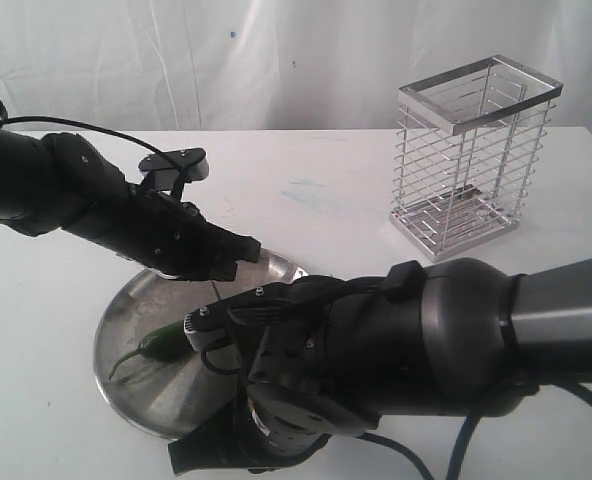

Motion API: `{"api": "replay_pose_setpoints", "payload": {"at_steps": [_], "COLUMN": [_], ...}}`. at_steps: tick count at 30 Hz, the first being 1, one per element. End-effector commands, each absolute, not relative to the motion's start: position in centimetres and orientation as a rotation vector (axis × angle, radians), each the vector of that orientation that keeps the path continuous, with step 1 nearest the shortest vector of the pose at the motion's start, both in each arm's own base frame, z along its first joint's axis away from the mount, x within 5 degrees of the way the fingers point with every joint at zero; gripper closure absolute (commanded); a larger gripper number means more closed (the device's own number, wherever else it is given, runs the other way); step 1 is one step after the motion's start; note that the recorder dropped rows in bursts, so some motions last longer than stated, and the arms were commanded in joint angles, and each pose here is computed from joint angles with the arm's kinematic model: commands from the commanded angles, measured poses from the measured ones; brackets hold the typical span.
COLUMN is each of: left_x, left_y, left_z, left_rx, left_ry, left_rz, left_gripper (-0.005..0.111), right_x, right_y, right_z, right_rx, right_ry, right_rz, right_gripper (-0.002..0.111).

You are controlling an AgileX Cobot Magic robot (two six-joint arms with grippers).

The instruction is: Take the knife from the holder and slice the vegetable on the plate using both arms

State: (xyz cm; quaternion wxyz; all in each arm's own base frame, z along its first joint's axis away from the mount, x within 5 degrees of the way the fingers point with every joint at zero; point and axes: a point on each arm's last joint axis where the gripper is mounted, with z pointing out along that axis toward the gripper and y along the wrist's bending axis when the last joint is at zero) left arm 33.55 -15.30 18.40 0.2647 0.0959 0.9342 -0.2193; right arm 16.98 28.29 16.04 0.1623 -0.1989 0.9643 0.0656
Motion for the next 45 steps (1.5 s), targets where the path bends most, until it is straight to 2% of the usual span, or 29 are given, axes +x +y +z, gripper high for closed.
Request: {"api": "replay_pose_setpoints", "payload": {"at_steps": [1, 19, 29, 36, 41, 45], "left_x": [33.8, 34.3, 34.5, 34.6, 34.0, 34.0], "left_y": [-15.4, -15.1, -14.9, -14.6, -14.8, -14.8], "left_z": [17.7, 13.6, 13.5, 18.2, 16.0, 14.9], "left_rx": [0.281, 0.374, 0.428, 0.401, 0.600, 0.623], "left_ry": [2.530, 2.613, 2.594, 2.424, 2.518, 2.554], "left_rz": [-0.577, -0.471, -0.417, -0.394, -0.377, -0.376], "left_gripper": [0.107, 0.107, 0.107, 0.107, 0.107, 0.107], "right_x": [17.0, 16.9, 16.9, 16.9, 17.0, 17.0], "right_y": [28.2, 28.2, 28.2, 28.2, 28.2, 28.2], "right_z": [16.0, 16.0, 16.0, 16.0, 16.0, 16.0], "right_rx": [-0.572, -0.572, -0.572, -0.572, -0.572, -0.572], "right_ry": [2.748, 2.749, 2.749, 2.749, 2.747, 2.747], "right_rz": [0.176, 0.175, 0.175, 0.175, 0.178, 0.178], "right_gripper": [0.108, 0.108, 0.108, 0.108, 0.108, 0.108]}}
